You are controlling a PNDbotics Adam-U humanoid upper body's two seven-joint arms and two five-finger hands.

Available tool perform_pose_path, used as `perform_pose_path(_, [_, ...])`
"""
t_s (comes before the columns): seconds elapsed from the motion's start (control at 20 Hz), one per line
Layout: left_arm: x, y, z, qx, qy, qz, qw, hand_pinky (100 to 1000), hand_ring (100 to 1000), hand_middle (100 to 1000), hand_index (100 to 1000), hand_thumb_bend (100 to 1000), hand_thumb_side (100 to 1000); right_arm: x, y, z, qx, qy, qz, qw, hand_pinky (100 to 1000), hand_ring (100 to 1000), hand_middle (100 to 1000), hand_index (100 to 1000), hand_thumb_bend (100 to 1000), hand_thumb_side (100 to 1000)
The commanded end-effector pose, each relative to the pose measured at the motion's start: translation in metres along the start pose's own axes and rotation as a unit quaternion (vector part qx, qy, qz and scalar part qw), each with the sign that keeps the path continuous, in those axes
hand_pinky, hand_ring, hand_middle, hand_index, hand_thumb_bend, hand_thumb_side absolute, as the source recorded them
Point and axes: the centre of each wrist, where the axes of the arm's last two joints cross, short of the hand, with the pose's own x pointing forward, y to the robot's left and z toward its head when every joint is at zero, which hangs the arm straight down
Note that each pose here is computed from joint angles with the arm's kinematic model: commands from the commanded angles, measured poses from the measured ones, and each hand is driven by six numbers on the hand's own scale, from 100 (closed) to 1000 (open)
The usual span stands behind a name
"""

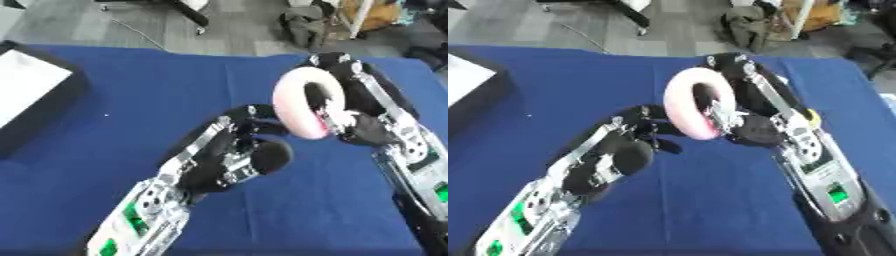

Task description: Pick up the objects with one hand, pass them to the other hand, and then place them into the box on the other side of the table.

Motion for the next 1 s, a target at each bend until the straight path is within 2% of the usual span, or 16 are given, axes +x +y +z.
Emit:
perform_pose_path(0.05, [0.008, -0.002, -0.002, -0.010, -0.008, -0.001, 1.000, 757, 802, 787, 794, 871, 594, 0.007, -0.011, -0.003, 0.026, -0.017, 0.049, 0.998, 727, 676, 487, 253, 100, 468])
perform_pose_path(0.45, [-0.003, -0.009, -0.014, 0.005, 0.006, -0.003, 1.000, 747, 790, 774, 777, 849, 568, 0.007, 0.000, -0.005, 0.056, -0.030, 0.094, 0.994, 728, 680, 491, 253, 100, 458])
perform_pose_path(0.6, [-0.010, -0.013, -0.021, 0.015, 0.011, 0.001, 1.000, 731, 773, 753, 747, 776, 527, 0.007, 0.003, -0.006, 0.058, -0.036, 0.096, 0.993, 728, 681, 492, 253, 100, 457])
perform_pose_path(0.75, [-0.016, -0.017, -0.027, 0.024, 0.015, 0.008, 1.000, 712, 748, 718, 713, 667, 493, 0.006, 0.005, -0.006, 0.061, -0.039, 0.096, 0.993, 728, 681, 492, 252, 100, 457])
perform_pose_path(0.8, [-0.018, -0.018, -0.029, 0.029, 0.017, 0.010, 0.999, 701, 730, 692, 686, 565, 475, 0.006, 0.006, -0.006, 0.062, -0.040, 0.095, 0.993, 728, 681, 492, 252, 100, 456])
perform_pose_path(0.85, [-0.020, -0.019, -0.030, 0.033, 0.018, 0.012, 0.999, 695, 720, 678, 668, 509, 466, 0.006, 0.006, -0.006, 0.063, -0.041, 0.095, 0.993, 728, 682, 492, 252, 100, 456])
perform_pose_path(0.9, [-0.021, -0.020, -0.032, 0.039, 0.020, 0.014, 0.999, 684, 702, 653, 629, 386, 448, 0.006, 0.006, -0.006, 0.063, -0.042, 0.094, 0.993, 728, 682, 493, 252, 100, 456])
perform_pose_path(0.95, [-0.023, -0.020, -0.033, 0.045, 0.022, 0.016, 0.999, 677, 688, 634, 601, 314, 427, 0.006, 0.006, -0.006, 0.064, -0.042, 0.094, 0.993, 729, 682, 493, 253, 100, 456])
perform_pose_path(1.0, [-0.024, -0.020, -0.033, 0.050, 0.024, 0.017, 0.998, 673, 681, 625, 585, 283, 415, 0.006, 0.006, -0.005, 0.064, -0.042, 0.093, 0.993, 729, 682, 493, 253, 100, 457])
